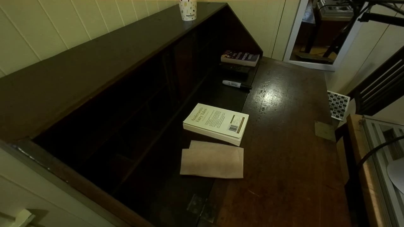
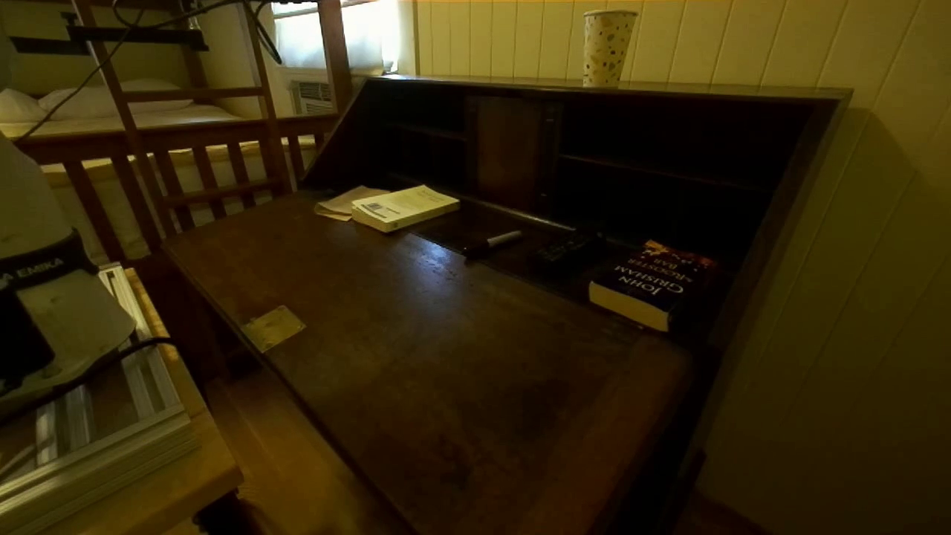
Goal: Move the cup from the desk to the cabinet top
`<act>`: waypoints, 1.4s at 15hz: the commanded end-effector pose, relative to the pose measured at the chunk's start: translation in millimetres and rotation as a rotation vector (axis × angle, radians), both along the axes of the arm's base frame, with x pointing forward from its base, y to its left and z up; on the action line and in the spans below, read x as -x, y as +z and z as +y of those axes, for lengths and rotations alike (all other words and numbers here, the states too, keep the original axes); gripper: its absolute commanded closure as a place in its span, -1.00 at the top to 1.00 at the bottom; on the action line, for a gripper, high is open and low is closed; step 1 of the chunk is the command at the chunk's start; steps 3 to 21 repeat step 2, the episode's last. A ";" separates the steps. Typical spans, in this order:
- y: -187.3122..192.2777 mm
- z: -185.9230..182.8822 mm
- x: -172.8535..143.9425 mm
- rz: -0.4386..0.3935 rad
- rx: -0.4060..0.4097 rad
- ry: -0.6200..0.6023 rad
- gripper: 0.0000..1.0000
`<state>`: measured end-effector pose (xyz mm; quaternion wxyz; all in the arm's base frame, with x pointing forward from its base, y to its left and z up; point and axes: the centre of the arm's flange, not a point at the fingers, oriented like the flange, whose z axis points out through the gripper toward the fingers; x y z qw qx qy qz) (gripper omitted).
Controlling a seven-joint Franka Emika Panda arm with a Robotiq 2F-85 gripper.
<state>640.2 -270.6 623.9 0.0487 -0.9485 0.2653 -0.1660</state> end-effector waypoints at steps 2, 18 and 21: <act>-0.8 0.2 0.2 0.002 -0.001 0.001 1.00; -0.8 0.2 0.2 0.002 -0.001 0.001 1.00; -0.8 0.2 0.2 0.002 -0.001 0.001 1.00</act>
